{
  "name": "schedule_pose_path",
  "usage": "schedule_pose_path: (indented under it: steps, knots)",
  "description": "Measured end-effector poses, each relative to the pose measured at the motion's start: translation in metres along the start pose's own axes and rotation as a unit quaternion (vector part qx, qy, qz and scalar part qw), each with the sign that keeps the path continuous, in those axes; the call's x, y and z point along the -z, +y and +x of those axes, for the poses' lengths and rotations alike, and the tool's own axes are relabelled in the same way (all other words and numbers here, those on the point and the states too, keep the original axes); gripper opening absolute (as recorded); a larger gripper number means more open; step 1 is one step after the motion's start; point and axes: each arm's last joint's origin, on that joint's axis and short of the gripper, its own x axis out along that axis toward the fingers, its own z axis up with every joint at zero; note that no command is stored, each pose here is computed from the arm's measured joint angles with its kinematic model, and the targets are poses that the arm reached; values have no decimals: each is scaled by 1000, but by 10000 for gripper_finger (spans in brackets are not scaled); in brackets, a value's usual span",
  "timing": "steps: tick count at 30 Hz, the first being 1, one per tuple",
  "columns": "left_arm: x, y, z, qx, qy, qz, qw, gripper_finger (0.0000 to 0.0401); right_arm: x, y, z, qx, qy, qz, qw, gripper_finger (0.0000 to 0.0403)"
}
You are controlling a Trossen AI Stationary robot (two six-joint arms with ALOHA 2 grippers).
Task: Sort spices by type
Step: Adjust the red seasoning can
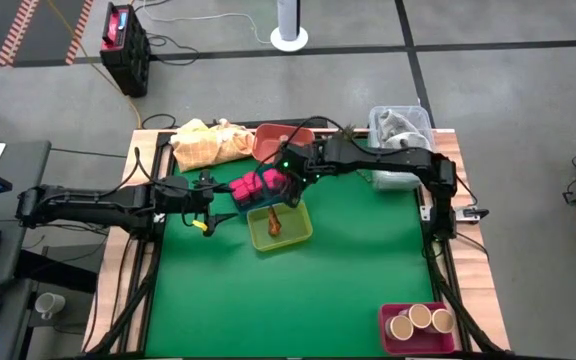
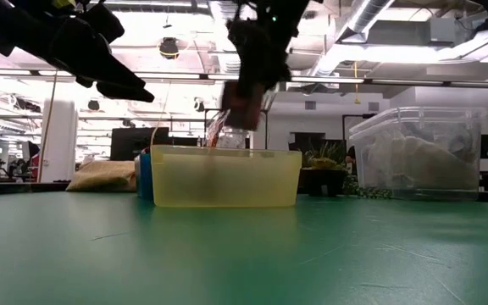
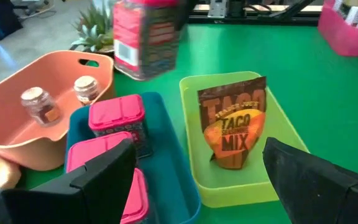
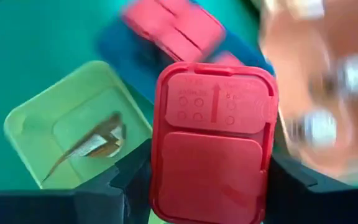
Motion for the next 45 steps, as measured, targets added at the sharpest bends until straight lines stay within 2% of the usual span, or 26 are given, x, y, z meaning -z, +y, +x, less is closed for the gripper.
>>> schedule_pose_path:
  steps: [3, 6, 8, 11, 14, 16, 24, 36, 45]
  knots:
    - [0, 1, 0, -21, 1, 2, 1000, 338, -5, 12, -2, -11, -41, -125, 991, 243]
    - [0, 2, 0, -38, 3, 4, 999, 338, -12, 20, -4, -11, -86, -236, 968, 243]
    - [2, 2, 0, -42, 10, -2, 999, 338, -17, 22, -5, -4, -114, -287, 951, 243]
    - [6, 3, 0, -54, 29, -21, 998, 338, -22, 22, -6, -6, -140, -330, 934, 244]
    - [10, 5, -1, -82, 48, -36, 995, 338, -25, 22, 5, -38, -153, -347, 925, 244]
    - [11, 6, -3, -104, 52, -42, 992, 338, -22, 21, 18, -54, -134, -356, 923, 244]
    - [6, 10, -19, -140, 14, -76, 987, 338, -14, 22, 64, -64, -83, -405, 908, 244]
    - [4, 10, -25, -140, -1, -96, 986, 338, -12, 15, 72, -59, -67, -456, 886, 244]
    - [4, 10, -25, -139, -2, -107, 984, 338, -10, 12, 78, -77, -60, -454, 885, 244]
